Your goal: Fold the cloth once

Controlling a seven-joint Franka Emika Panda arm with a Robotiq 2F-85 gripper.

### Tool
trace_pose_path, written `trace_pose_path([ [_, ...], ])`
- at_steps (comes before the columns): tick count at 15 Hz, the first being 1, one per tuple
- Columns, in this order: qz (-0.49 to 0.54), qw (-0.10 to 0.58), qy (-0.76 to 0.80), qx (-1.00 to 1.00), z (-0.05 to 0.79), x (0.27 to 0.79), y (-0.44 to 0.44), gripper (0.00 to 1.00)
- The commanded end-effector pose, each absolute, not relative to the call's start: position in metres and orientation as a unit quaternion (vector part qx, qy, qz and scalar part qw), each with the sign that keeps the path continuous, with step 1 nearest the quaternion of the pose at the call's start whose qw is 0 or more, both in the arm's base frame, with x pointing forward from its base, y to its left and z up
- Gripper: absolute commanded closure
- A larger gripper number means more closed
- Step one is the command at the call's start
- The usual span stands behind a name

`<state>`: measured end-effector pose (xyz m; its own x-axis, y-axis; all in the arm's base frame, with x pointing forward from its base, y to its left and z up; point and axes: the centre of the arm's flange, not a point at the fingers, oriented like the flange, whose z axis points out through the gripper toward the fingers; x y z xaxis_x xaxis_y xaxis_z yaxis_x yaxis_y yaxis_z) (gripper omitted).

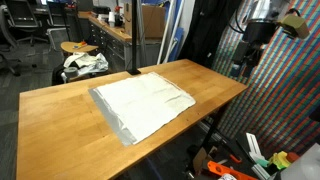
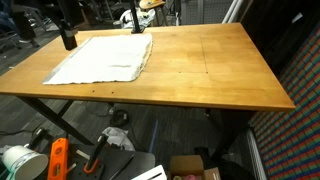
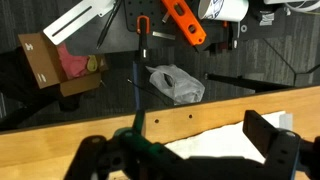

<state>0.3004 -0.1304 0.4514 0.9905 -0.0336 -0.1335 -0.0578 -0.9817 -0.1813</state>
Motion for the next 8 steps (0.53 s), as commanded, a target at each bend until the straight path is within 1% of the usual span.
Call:
trace_pose_path([
  [1, 0.064, 0.092, 0.023, -0.993, 0.4525, 0.3007, -0.1307, 0.00],
  [8, 0.061, 0.092, 0.023, -0.994, 0.4549, 0.3008, -0.1311, 0.00],
])
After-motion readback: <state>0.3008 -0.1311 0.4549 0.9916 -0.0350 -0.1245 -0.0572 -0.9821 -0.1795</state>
